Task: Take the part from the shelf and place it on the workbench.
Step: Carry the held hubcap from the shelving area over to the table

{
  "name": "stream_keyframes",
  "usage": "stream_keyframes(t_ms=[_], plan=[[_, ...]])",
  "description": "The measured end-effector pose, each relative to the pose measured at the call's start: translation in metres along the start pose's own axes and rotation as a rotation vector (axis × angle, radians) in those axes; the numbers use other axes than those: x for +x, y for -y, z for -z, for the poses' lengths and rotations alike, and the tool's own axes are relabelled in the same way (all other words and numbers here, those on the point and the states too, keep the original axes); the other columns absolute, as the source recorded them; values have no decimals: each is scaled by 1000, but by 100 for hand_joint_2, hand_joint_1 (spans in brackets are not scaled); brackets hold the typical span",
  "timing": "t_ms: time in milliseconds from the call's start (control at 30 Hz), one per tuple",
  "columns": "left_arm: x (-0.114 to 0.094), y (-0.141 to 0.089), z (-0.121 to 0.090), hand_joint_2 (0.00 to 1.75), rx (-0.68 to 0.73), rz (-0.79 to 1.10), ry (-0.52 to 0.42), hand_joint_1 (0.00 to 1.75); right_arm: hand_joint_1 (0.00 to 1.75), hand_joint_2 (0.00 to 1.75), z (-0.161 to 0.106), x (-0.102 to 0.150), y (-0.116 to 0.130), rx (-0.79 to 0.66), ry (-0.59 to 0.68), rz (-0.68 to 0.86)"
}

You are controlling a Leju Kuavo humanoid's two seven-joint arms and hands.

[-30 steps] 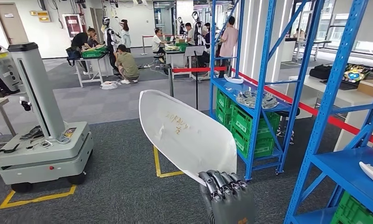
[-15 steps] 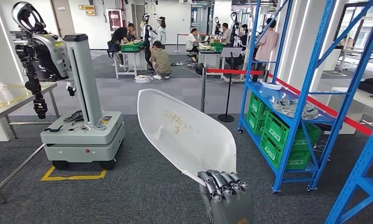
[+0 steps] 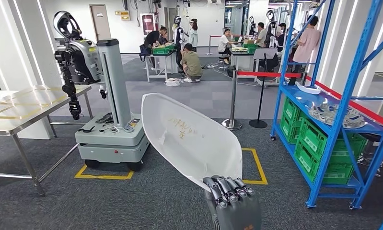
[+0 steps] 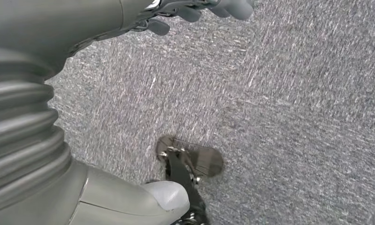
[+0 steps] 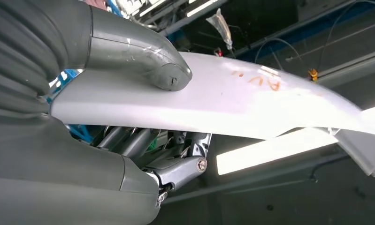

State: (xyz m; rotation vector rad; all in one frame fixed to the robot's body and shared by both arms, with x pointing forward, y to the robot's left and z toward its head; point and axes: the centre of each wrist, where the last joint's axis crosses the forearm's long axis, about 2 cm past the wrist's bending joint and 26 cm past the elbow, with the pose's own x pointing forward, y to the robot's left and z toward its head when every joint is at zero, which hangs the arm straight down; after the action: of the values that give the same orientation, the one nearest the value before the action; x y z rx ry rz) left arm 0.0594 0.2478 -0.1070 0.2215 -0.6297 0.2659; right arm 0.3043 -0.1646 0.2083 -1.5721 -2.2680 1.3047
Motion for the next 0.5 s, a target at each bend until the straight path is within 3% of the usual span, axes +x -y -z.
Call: stream_keyframes(t_ms=[500], plan=[[0,-1,0,175,6,-14,-3,0,175,175,9,6,2,3,67,15]])
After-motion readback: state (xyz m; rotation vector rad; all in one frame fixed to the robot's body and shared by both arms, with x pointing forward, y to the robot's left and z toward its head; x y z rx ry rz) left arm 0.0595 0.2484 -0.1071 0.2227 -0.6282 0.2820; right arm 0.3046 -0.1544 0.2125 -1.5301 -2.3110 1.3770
